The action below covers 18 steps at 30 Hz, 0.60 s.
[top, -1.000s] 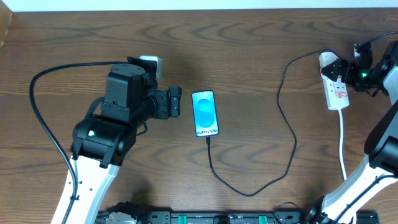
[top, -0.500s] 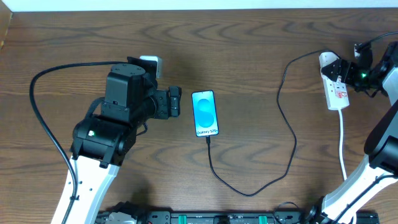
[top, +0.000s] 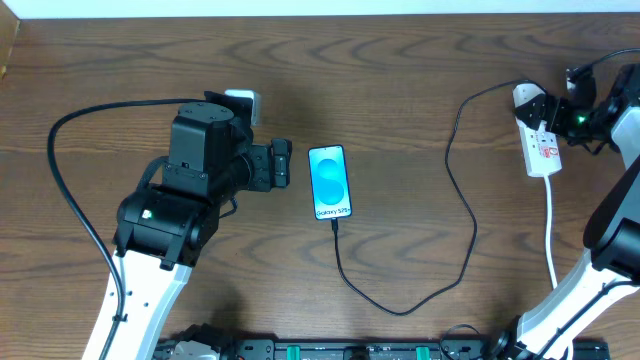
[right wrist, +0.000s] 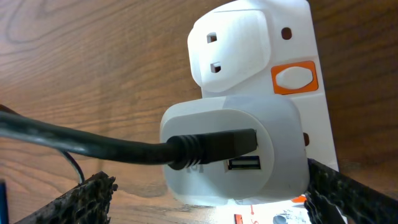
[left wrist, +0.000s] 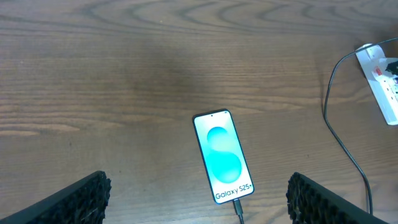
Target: Plug charger to phone and switch on socket
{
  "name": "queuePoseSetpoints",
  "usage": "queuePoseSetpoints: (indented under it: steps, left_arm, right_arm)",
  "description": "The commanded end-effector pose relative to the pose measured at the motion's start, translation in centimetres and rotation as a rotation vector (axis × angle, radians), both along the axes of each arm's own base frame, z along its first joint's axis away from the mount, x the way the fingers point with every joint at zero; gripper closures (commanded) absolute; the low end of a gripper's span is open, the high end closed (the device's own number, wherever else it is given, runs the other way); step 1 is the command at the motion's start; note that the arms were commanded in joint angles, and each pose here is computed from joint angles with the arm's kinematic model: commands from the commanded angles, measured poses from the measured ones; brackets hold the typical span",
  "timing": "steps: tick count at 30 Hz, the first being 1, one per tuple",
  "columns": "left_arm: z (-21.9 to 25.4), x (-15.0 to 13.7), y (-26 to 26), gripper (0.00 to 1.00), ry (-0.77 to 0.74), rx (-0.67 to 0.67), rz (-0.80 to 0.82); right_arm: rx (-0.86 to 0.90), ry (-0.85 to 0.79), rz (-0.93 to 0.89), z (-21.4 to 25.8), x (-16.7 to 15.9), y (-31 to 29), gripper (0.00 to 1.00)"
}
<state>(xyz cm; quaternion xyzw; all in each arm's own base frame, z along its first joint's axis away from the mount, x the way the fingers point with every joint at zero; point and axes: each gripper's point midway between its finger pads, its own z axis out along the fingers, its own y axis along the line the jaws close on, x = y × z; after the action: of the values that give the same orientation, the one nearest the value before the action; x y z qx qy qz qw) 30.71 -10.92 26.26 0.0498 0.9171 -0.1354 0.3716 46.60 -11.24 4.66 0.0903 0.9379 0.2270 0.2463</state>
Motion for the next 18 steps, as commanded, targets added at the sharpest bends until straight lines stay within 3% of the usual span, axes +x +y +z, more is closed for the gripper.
queuePoseSetpoints:
  steps: [1,13,18]
  left_arm:
    - [0.0,0.1,0.3,0.09,-0.003,0.013,0.005]
    - [0.0,0.1,0.3,0.09,-0.003,0.013,0.005]
    - [0.0,0.1,0.3,0.09,-0.003,0.013,0.005]
  right_arm:
    - [0.103,0.066,0.053,-1.7,-1.2,4.2,0.08]
    - [0.145,0.130,0.020,-4.5,-3.5,5.1,0.08]
    - [0.080,0.172,-0.058,-5.0,-3.4,3.2,0.08]
